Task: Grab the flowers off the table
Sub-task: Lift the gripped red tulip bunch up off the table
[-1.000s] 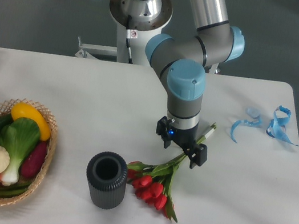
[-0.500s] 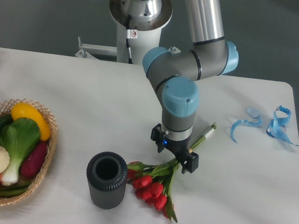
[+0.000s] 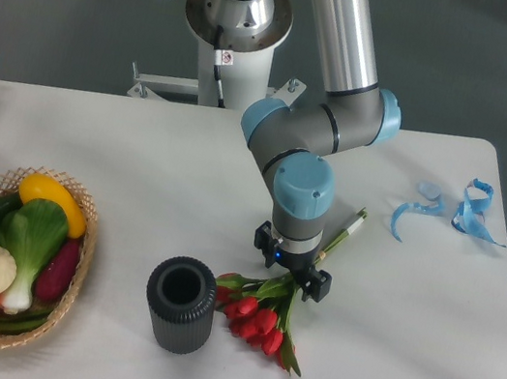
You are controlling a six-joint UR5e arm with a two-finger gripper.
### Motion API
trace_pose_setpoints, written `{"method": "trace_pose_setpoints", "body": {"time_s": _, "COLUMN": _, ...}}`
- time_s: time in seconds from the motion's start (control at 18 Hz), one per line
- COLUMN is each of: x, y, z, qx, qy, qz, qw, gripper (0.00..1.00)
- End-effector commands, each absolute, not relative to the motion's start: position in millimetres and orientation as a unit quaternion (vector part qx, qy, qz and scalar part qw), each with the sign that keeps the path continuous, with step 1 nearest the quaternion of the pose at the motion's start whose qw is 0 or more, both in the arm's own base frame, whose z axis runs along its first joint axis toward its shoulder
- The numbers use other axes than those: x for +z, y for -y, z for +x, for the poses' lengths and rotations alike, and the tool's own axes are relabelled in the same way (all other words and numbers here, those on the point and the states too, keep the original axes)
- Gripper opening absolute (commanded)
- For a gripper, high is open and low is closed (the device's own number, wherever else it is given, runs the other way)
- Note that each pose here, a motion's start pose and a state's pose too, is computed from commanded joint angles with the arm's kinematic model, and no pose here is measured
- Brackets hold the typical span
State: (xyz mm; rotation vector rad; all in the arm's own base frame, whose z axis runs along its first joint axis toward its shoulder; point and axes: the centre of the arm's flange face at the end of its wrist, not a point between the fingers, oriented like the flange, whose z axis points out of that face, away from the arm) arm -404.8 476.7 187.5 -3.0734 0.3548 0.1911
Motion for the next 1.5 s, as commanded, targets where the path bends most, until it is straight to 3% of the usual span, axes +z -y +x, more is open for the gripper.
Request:
{"method": "trace_pose_setpoints", "body": {"time_s": 0.39, "x": 202.8, "y": -475.2, "z": -401.5, "qx": 0.073, "qy": -0.075, "qz": -0.994, "qw": 0.025, "gripper": 0.0}}
{"method": "trace_pose_setpoints", "body": {"time_s": 0.78, "x": 278.2, "y": -455.4, "z": -422.5, "qx": 0.123, "qy": -0.049, "qz": -0.99, "qw": 0.057, "gripper": 0.0}}
{"method": "trace_pose_setpoints", "body": {"time_s": 1.06, "x": 326.3, "y": -444.5, "z": -439.0, "qx": 0.123, "qy": -0.013, "qz": -0.99, "qw": 0.066, "gripper": 0.0}}
{"method": "trace_pose_setpoints", "body": {"time_s": 1.28, "x": 353.2, "y": -449.4, "z": -442.8, "qx": 0.091, "qy": -0.016, "qz": -0.995, "qw": 0.047, "gripper": 0.0}}
{"method": "trace_pose_setpoints", "body": {"time_s": 1.5, "x": 392.2, "y": -450.8, "z": -447.5, "qx": 0.105, "qy": -0.025, "qz": -0.993, "qw": 0.057, "gripper": 0.0}}
